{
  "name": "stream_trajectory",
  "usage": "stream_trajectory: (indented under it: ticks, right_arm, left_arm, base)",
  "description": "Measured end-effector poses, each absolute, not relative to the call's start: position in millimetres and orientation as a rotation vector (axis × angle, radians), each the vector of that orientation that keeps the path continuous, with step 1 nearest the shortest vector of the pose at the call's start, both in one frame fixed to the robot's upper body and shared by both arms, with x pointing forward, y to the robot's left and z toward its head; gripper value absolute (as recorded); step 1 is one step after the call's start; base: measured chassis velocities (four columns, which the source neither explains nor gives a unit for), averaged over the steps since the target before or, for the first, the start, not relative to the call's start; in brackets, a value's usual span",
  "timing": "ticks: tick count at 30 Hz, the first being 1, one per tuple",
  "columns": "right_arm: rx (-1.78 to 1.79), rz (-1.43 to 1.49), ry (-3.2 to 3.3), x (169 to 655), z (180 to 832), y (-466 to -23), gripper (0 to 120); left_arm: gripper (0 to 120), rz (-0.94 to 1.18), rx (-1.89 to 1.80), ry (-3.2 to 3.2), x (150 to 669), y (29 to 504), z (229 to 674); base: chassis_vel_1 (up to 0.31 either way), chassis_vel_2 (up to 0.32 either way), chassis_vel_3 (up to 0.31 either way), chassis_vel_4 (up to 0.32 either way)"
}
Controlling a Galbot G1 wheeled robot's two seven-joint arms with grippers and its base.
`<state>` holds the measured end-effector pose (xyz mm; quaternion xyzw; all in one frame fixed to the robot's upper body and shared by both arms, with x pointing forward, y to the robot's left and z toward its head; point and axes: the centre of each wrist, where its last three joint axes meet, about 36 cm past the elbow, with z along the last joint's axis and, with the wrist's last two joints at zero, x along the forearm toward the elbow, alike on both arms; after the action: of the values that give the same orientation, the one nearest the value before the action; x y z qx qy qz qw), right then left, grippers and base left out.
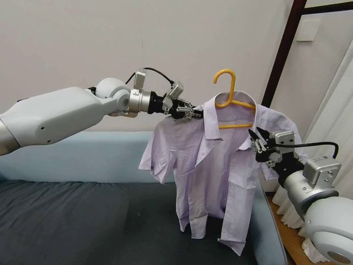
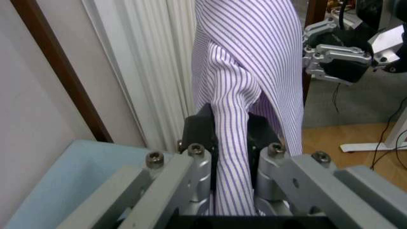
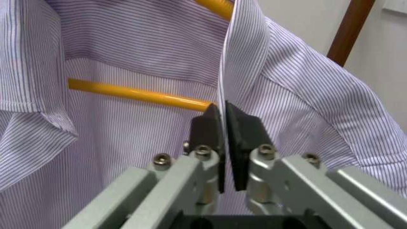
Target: Pick up the clothes from the sofa and hang them on the clothes hanger.
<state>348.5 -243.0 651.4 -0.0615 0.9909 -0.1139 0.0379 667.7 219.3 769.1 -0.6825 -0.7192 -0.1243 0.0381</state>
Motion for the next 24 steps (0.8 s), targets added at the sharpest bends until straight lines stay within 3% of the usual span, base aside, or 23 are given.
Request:
stream_trajectory:
  ticks: [1,24]
  right_arm:
    - [-0.191,-0.353,3.040,348.5,651.5,-243.3,0]
    - [-0.406,-0.392,2.933,327.3,678.6,-240.7,0]
  left_arm:
    - [7,-0.379,-2.097,-2.204,667.6,219.4,768.6]
    - [7,-0.470,-2.136,-2.123,673.7,203.2,762.8]
  base:
    - [0.000,0.000,0.000,0.000]
    - [0.000,0.000,0.000,0.000]
